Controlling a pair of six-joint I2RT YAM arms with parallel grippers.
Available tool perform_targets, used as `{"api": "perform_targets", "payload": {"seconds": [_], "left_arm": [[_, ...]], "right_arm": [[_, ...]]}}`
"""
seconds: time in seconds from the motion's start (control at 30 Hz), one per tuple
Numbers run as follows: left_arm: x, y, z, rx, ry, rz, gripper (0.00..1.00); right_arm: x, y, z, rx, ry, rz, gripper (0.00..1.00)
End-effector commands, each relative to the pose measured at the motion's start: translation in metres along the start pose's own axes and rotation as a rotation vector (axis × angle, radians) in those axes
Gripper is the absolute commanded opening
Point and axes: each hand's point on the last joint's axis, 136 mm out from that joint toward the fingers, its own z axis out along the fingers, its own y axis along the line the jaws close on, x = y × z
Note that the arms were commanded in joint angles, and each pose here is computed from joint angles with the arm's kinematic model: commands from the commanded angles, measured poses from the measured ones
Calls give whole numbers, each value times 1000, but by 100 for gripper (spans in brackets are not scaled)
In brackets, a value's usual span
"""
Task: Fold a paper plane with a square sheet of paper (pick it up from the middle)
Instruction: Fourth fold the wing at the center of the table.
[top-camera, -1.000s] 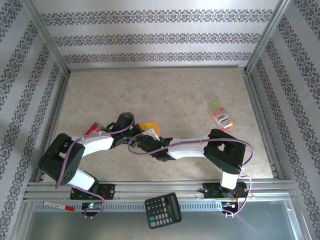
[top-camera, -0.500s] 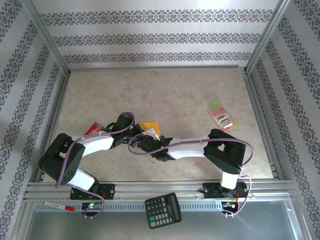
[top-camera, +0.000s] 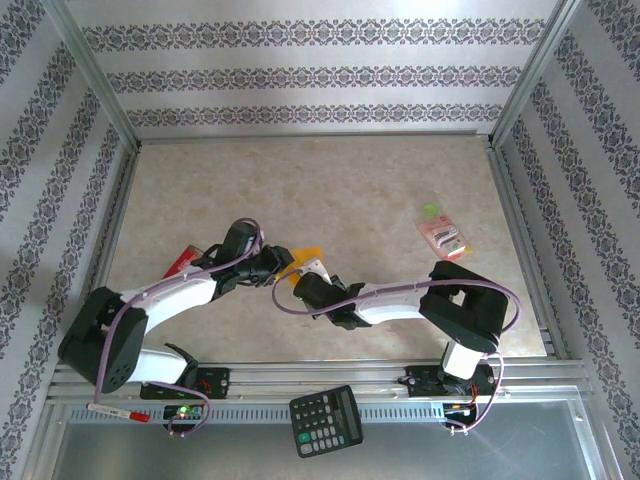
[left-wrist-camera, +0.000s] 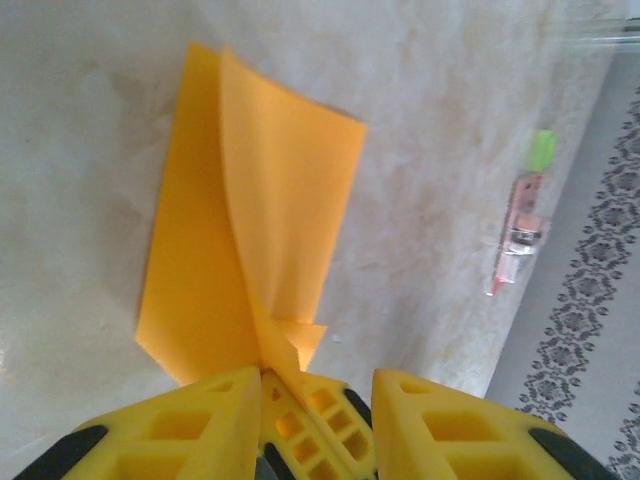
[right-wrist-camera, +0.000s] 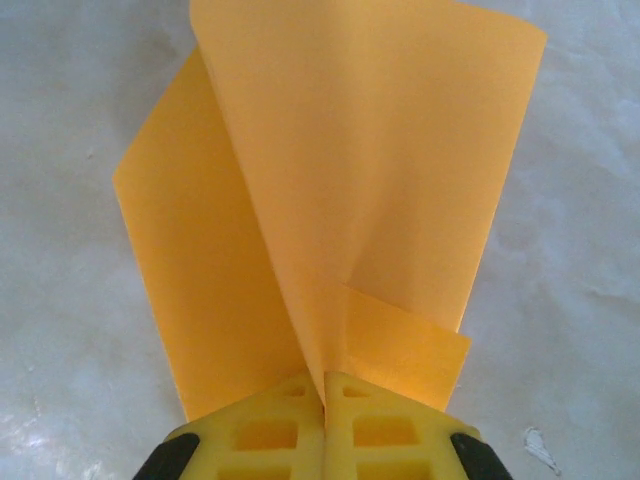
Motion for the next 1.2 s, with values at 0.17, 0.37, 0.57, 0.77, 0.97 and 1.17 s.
{"api": "perform_targets", "payload": {"seconds": [0.17, 0.37, 0.57, 0.77, 0.97, 1.17], "left_arm": [[-1, 7, -20, -34, -35, 52, 35], [4, 13, -20, -44, -14, 71, 33], [11, 21, -13, -67, 34, 108, 32], [16, 27, -7, -93, 83, 148, 32], [21, 27, 0, -97, 137, 186, 32], [22, 25, 5, -104, 170, 220, 32]], "right_arm": [[-8, 16, -6, -198, -67, 138, 2], [-4, 16, -4, -285, -58, 255, 2], [1, 16, -1, -347, -31, 334, 2], [6, 14, 2, -380, 6, 396, 2], [13, 13, 7, -425, 46, 459, 2], [16, 13, 11, -464, 65, 520, 2]]}}
